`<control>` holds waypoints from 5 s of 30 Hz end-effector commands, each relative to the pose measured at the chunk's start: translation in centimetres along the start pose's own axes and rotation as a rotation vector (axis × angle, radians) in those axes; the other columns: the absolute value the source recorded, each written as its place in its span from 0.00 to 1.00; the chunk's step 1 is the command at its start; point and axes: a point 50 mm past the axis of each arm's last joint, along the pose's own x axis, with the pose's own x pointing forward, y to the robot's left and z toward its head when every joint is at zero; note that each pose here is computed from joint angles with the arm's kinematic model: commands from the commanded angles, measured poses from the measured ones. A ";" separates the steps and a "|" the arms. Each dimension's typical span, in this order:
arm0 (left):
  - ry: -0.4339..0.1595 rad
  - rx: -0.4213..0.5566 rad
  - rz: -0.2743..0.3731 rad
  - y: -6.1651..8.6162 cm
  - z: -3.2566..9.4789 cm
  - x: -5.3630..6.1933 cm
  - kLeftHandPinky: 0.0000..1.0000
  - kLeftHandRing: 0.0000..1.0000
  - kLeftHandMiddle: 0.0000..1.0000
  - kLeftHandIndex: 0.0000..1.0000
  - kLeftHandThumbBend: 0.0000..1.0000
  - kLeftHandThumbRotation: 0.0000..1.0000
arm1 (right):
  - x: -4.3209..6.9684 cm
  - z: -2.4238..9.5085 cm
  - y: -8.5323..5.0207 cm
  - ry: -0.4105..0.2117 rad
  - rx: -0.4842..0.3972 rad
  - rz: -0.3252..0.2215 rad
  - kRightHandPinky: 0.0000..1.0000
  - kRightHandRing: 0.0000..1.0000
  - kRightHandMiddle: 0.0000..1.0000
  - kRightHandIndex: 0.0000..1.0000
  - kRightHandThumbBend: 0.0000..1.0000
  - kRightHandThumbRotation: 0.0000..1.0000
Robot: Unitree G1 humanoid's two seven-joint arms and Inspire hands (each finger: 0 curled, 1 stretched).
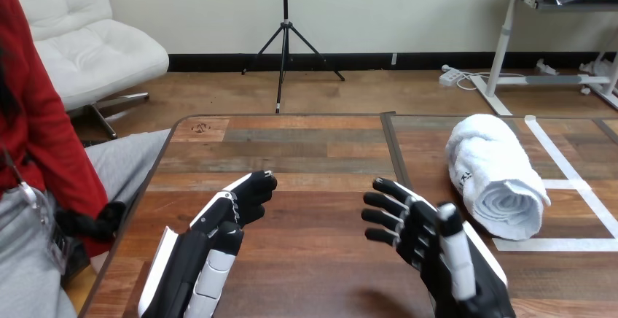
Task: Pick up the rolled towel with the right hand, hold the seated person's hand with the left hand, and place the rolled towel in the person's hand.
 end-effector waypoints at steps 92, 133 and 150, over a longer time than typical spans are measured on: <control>-0.113 0.003 0.016 0.1 1.1 1.9 0.85 0.87 0.83 0.80 0.80 1.00 | 17.0 17.3 -11.5 0.008 -0.735 -0.444 0.76 0.85 0.88 0.89 0.99 0.83; -0.124 0.009 0.029 0.4 1.2 1.9 0.80 0.83 0.81 0.78 0.79 1.00 | 16.0 15.6 -13.4 0.199 -0.819 -0.604 0.81 0.94 0.97 0.99 1.00 0.57; -0.119 0.017 0.027 0.5 1.2 1.8 0.79 0.83 0.81 0.78 0.80 1.00 | 15.0 12.9 -14.0 0.369 -0.937 -0.604 0.96 1.00 1.00 1.00 1.00 0.52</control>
